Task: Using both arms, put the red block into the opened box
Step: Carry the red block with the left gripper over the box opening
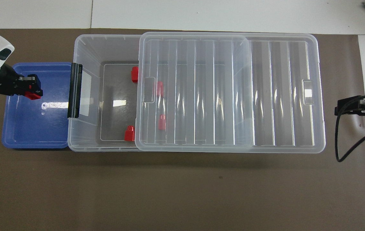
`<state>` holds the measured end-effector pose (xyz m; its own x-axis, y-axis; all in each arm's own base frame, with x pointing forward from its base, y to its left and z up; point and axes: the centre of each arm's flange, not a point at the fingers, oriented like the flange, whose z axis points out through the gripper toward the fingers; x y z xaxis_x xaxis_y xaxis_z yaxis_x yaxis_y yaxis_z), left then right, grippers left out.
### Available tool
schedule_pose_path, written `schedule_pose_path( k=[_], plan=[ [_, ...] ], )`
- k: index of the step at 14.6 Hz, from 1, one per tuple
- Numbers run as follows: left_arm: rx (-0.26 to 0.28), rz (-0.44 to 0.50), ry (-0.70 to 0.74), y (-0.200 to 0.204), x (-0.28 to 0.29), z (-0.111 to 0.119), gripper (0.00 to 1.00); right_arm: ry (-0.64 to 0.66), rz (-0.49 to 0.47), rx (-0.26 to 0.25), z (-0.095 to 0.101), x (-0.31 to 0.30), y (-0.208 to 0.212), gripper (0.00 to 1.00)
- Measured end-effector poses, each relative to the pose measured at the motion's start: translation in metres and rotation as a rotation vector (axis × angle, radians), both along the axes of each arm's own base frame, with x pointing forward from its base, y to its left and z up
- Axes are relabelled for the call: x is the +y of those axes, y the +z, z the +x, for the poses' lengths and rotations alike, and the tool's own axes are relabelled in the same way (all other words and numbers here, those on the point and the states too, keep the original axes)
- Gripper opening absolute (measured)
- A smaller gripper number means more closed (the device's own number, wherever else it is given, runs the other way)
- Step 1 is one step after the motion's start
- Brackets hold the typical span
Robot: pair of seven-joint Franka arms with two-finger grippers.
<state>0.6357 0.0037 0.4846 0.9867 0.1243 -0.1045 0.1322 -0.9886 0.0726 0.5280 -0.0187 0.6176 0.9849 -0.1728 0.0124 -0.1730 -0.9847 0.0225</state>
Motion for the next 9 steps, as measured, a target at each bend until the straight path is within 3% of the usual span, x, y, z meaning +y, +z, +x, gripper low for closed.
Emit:
schedule_pose_path(
  k=[4, 9],
  plan=[
    [0.024, -0.012, 0.136, 0.024, -0.063, -0.004, 0.34, 0.002, 0.0, 0.0, 0.0, 0.001, 0.0, 1.0],
    [-0.074, -0.026, 0.228, 0.024, -0.142, -0.002, 0.34, 0.002, 0.0, 0.0, 0.0, 0.001, 0.0, 1.0]
  ],
)
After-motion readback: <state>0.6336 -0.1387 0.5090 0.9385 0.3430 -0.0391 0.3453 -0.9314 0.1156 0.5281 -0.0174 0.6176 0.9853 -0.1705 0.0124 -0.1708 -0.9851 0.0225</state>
